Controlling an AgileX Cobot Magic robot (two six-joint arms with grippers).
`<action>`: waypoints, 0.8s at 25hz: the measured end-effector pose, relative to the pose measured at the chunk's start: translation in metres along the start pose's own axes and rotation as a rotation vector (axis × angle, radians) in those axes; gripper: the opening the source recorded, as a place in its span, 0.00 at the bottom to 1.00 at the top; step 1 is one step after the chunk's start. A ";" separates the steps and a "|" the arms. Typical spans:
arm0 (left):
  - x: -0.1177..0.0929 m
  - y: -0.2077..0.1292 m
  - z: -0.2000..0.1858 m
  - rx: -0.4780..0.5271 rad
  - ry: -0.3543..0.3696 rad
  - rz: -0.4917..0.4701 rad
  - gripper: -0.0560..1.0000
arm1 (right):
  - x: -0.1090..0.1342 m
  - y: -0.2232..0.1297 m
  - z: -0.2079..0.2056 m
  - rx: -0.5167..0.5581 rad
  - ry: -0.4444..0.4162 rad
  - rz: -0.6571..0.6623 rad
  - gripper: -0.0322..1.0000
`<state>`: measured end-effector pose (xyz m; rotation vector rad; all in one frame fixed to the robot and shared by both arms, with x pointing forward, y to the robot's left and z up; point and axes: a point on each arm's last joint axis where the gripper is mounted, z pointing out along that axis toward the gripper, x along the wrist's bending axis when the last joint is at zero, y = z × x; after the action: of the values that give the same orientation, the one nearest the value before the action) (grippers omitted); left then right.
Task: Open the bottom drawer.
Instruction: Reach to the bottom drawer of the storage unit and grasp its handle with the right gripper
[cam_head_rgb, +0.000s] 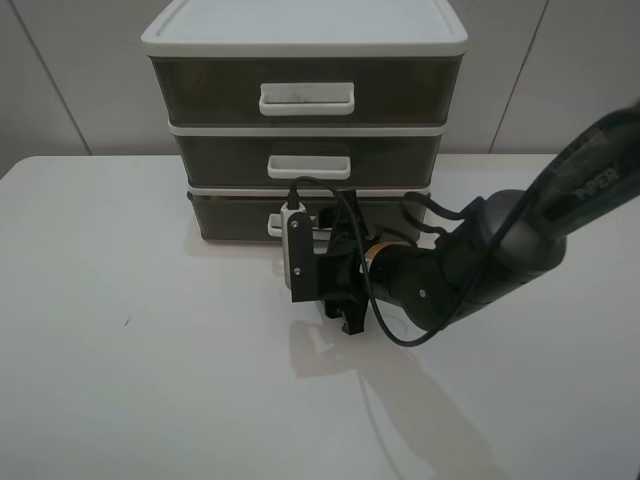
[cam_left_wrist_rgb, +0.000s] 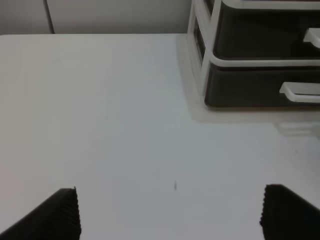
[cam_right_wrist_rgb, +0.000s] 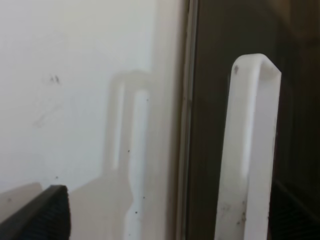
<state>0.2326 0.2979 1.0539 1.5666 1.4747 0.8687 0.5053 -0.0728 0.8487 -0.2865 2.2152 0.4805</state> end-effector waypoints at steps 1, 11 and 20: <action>0.000 0.000 0.000 0.000 0.000 0.000 0.76 | 0.000 0.000 0.000 0.000 -0.001 0.000 0.79; 0.000 0.000 0.000 0.000 0.000 0.000 0.76 | 0.004 -0.001 0.005 0.002 0.002 -0.006 0.79; 0.000 0.000 0.000 0.000 0.000 0.000 0.76 | -0.001 0.000 0.005 -0.008 -0.063 -0.003 0.41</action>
<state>0.2326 0.2979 1.0539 1.5666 1.4747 0.8687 0.5099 -0.0706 0.8464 -0.2753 2.1517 0.4903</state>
